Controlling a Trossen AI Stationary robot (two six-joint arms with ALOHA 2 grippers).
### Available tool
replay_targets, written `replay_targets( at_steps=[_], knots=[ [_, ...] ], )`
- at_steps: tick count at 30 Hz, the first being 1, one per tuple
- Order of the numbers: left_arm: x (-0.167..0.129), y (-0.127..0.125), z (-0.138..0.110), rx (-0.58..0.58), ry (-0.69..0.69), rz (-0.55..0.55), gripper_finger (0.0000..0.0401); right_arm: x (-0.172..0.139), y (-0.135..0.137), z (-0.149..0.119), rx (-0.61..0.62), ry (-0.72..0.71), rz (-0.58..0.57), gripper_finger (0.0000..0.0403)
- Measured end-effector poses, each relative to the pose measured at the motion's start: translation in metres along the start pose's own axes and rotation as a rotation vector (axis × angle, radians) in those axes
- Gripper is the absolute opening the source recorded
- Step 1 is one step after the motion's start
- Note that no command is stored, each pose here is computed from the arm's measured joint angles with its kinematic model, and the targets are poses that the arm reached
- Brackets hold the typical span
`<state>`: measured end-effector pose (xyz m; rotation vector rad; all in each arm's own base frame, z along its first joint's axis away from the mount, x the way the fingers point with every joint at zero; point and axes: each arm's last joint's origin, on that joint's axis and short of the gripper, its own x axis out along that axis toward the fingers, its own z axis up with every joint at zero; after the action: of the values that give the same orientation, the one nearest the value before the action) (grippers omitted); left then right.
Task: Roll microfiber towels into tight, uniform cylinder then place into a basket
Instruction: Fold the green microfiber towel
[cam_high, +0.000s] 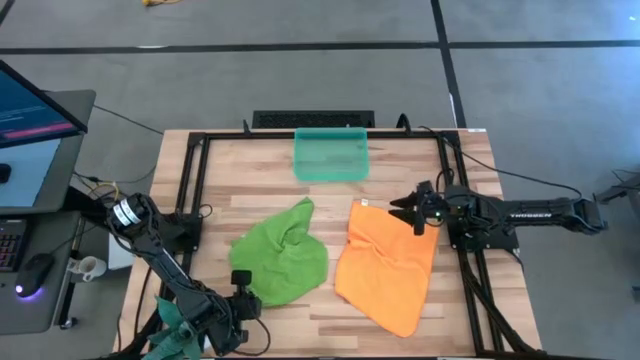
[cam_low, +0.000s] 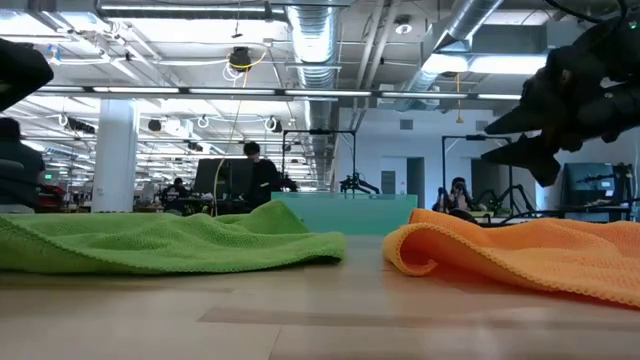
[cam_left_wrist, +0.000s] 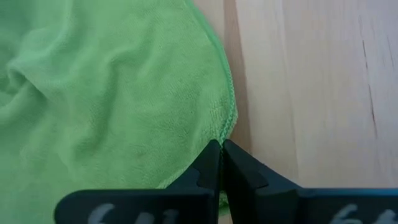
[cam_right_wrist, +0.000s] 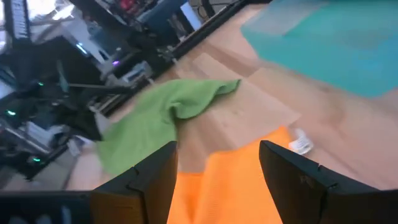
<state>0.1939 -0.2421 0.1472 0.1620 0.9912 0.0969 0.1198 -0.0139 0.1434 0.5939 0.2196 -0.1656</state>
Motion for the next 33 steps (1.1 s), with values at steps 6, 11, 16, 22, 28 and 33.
replay_targets(
  at_steps=[6, 11, 16, 22, 28, 33],
  knots=[
    [0.000, 0.001, 0.000, 0.005, -0.020, 0.028, 0.0002, 0.000, 0.018, -0.003, -0.015, 0.007, 0.150, 0.0249],
    [0.002, 0.005, 0.002, 0.002, -0.026, 0.054, 0.0002, -0.002, 0.042, -0.003, -0.098, -0.061, 0.321, 0.0249],
    [0.003, 0.006, 0.005, 0.015, -0.031, 0.057, 0.0002, -0.006, 0.064, -0.003, -0.200, -0.175, 0.448, 0.0249],
    [0.003, 0.007, 0.006, 0.024, -0.064, 0.083, 0.0002, -0.009, 0.091, 0.002, -0.390, -0.321, 0.580, 0.0249],
    [0.003, 0.007, 0.006, 0.027, -0.063, 0.088, 0.0002, 0.005, 0.124, 0.007, -0.460, -0.294, 0.621, 0.0249],
    [-0.003, 0.005, 0.011, 0.032, -0.061, 0.089, 0.0002, 0.029, 0.143, 0.013, -0.480, -0.275, 0.548, 0.0249]
  ],
)
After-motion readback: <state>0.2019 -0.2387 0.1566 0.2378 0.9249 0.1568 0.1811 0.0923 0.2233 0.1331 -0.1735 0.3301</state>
